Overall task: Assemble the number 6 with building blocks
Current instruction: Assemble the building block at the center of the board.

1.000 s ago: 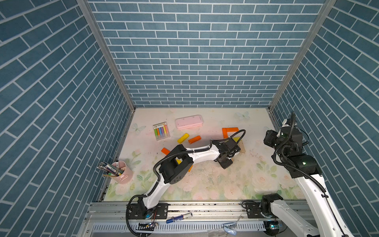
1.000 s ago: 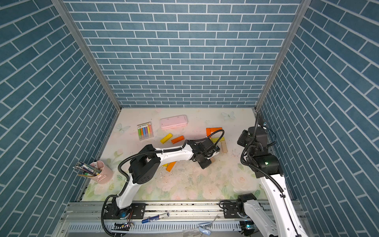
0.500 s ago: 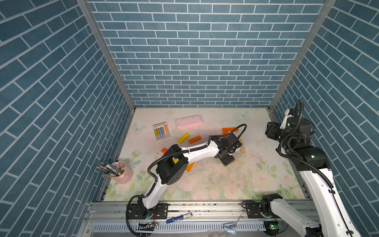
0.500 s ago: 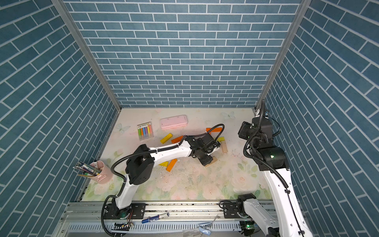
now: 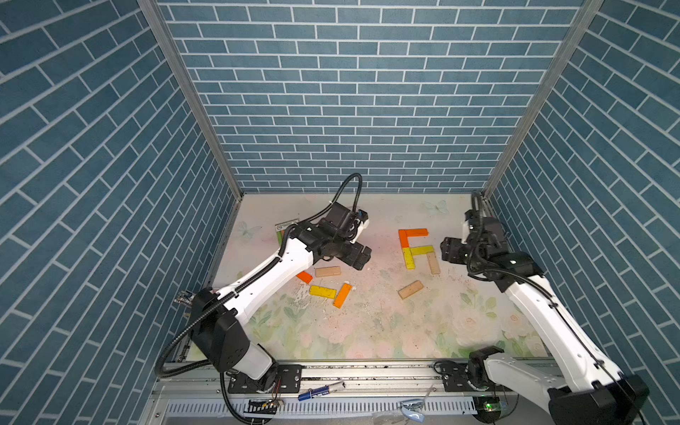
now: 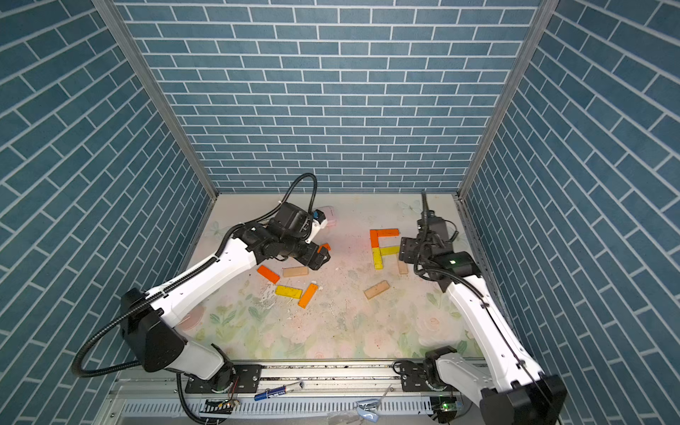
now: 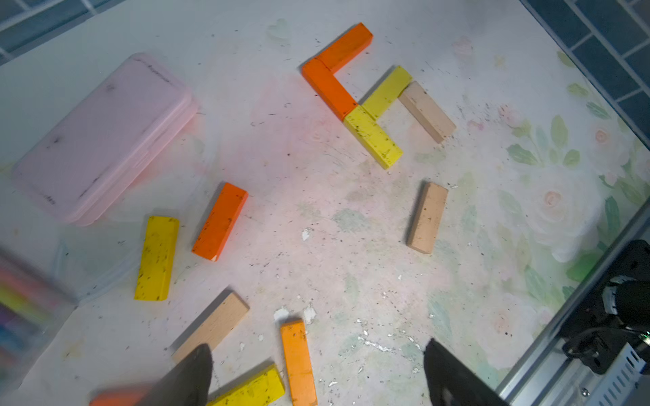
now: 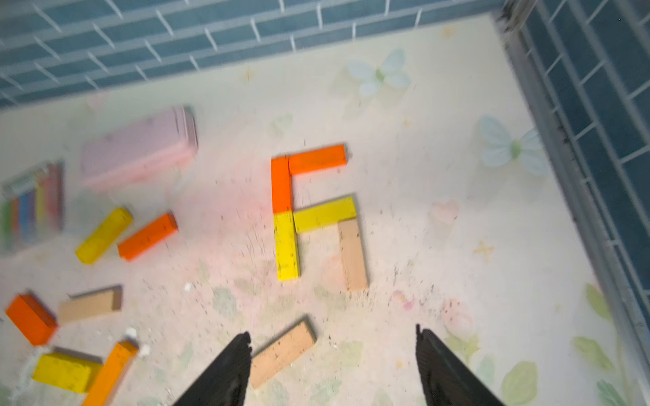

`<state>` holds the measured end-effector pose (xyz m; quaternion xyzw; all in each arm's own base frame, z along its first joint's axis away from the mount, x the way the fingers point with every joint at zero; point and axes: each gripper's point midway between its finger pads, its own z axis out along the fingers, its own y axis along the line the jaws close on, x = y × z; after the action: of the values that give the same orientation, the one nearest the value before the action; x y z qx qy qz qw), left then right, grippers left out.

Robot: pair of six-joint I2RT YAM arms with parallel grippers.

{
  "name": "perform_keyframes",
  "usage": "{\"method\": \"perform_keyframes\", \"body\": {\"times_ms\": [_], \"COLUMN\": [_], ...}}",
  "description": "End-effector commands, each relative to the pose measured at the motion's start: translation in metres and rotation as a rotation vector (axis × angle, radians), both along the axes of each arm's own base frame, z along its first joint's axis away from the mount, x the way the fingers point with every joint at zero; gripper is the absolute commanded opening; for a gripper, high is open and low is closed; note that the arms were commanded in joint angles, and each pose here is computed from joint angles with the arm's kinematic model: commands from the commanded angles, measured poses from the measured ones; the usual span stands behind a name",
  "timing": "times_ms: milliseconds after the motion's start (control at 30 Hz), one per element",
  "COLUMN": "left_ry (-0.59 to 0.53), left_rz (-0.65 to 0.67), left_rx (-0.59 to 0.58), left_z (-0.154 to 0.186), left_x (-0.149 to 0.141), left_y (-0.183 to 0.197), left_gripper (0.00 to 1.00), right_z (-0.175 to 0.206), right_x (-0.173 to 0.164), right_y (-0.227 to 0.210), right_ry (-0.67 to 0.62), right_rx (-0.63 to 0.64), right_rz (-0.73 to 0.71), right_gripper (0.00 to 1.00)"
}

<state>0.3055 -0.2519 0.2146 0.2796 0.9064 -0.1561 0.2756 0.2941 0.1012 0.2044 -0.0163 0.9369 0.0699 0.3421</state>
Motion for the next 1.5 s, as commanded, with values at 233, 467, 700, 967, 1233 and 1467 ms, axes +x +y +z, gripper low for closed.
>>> {"method": "perform_keyframes", "body": {"times_ms": [233, 467, 700, 967, 1233, 1467], "left_ry": [-0.082, -0.121, -0.098, -0.088, -0.079, -0.072], "left_rz": [0.257, 0.293, 0.280, 0.274, 0.239, 0.239], "left_rx": [0.011, 0.017, 0.010, 0.006, -0.033, -0.030], "left_z": [0.003, 0.006, 0.002, 0.000, 0.000, -0.001], "left_x": [0.028, 0.030, 0.028, 0.029, 0.026, 0.025], "left_y": [0.074, 0.086, 0.083, 0.080, 0.072, 0.072], "left_gripper": [0.99, 0.99, 0.99, 0.99, 0.99, 0.99], "right_z": [-0.110, -0.143, -0.154, -0.174, -0.185, -0.185], "right_x": [-0.049, -0.065, -0.070, -0.073, -0.062, -0.047], "right_y": [0.053, 0.065, 0.084, 0.092, 0.091, 0.086], "right_ry": [0.252, 0.327, 0.358, 0.409, 0.400, 0.370], "right_rx": [-0.131, -0.107, -0.077, -0.105, -0.123, -0.141], "right_rz": [0.107, 0.099, 0.121, 0.127, 0.045, -0.018], "right_gripper": [0.74, 0.66, 0.64, 0.60, 0.50, 0.43]}}
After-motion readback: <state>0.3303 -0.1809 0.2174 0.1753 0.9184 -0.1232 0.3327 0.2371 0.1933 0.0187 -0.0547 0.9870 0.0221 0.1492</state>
